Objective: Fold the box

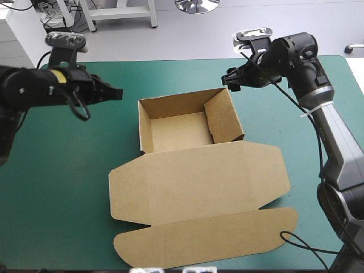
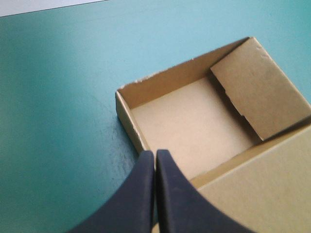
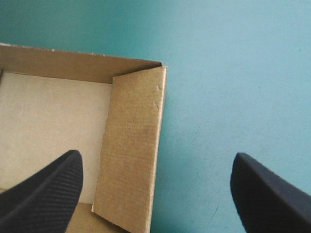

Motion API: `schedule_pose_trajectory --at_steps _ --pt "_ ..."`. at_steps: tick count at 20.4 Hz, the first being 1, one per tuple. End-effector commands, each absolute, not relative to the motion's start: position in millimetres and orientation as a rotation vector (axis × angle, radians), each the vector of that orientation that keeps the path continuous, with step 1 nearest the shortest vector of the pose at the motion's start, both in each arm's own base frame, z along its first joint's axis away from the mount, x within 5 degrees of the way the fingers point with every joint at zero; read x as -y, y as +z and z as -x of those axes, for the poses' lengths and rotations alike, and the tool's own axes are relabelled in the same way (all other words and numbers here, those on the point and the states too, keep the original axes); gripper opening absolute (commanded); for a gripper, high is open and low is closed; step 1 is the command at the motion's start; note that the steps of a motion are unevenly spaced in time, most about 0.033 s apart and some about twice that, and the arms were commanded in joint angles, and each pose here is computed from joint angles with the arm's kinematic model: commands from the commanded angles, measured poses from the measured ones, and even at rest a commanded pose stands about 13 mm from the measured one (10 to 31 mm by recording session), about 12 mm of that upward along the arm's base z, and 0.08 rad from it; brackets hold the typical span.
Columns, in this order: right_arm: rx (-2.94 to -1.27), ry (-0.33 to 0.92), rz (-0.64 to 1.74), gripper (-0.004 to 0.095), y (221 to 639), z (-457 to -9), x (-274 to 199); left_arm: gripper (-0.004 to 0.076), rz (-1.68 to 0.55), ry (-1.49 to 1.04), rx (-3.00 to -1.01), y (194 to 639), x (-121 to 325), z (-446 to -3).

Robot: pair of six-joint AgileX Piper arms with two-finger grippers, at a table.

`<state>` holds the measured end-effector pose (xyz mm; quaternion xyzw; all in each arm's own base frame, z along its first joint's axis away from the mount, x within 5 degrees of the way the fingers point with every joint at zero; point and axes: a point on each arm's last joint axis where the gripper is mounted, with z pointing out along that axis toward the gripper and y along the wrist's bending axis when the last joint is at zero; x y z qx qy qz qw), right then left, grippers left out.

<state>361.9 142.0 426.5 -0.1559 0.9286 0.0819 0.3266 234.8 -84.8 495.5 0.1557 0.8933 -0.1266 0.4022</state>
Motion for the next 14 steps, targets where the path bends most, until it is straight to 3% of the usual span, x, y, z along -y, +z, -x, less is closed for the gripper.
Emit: schedule_pose_trajectory --at_steps 1,5,14 --pt "-2.411 0.198 0.425 0.0769 439 -347 -134 -0.0008 -0.426 -0.315 -2.185 502 69 -182" --pt "-2.537 0.174 0.463 0.0769 397 -362 -139 -0.0008 -0.398 -0.316 -2.109 463 54 -133" --pt "-2.688 0.221 0.518 0.0769 341 -383 -154 -0.0010 -0.425 -0.274 -2.046 358 37 -83"
